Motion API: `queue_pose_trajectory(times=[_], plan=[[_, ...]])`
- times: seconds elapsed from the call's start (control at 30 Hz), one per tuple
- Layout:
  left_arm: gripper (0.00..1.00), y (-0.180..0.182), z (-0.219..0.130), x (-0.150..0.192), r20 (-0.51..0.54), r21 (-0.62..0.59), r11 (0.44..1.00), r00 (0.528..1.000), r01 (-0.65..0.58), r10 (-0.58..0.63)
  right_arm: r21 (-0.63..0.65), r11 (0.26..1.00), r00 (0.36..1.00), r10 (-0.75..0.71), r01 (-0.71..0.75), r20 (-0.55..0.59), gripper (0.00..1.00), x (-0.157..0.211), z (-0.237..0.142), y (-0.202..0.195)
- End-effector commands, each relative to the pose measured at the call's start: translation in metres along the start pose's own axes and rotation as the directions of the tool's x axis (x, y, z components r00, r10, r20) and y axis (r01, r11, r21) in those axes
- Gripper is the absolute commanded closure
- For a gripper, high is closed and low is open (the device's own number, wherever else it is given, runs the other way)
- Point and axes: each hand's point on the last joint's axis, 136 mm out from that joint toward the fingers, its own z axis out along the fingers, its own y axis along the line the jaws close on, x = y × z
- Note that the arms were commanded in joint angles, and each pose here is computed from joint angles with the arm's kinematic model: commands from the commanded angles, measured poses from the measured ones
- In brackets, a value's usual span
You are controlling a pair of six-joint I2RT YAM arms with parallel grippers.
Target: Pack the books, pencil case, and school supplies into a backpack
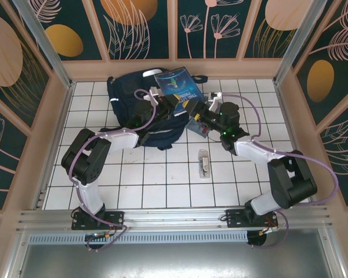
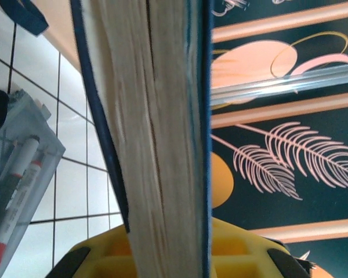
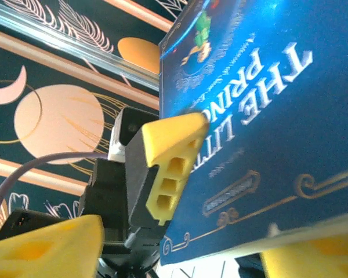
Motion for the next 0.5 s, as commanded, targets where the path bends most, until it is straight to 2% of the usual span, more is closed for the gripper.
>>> queue_pose_trajectory(times=[0.0, 0.07, 0.27, 0.3, 0.37, 0.43, 0.47], plan=[[1.00, -0.058, -0.012, -0.002, 0.014, 0.166, 0.985, 0.999, -0.037, 0.036, -0.116, 0.993, 0.994, -0.001, 0.014, 0.112, 0.44, -0.027, 0.011, 0.025], [1.00, -0.060, -0.012, 0.000, 0.004, 0.173, 0.984, 0.999, -0.034, 0.034, -0.119, 0.993, 0.993, 0.015, -0.002, 0.114, 0.48, -0.028, 0.017, 0.021], [1.00, -0.060, -0.018, 0.005, -0.008, 0.196, 0.981, 1.000, 0.000, 0.002, -0.097, 0.995, 0.988, 0.027, -0.013, 0.152, 0.49, -0.032, 0.025, 0.010], [1.00, -0.064, -0.019, 0.005, -0.009, 0.207, 0.978, 1.000, 0.003, -0.001, -0.103, 0.995, 0.987, 0.033, -0.017, 0.157, 0.52, -0.033, 0.025, 0.009], [1.00, -0.054, -0.022, 0.007, -0.012, 0.186, 0.982, 1.000, 0.011, -0.009, -0.127, 0.992, 0.986, 0.044, -0.023, 0.160, 0.64, -0.033, 0.026, 0.011], [1.00, -0.052, -0.022, 0.008, -0.016, 0.182, 0.983, 1.000, 0.011, -0.008, -0.148, 0.988, 0.986, 0.056, -0.032, 0.158, 0.90, -0.033, 0.027, 0.013], [0.94, -0.052, -0.022, 0.009, -0.020, 0.181, 0.983, 1.000, 0.007, -0.003, -0.151, 0.988, 0.986, 0.058, -0.034, 0.156, 1.00, -0.033, 0.028, 0.013]])
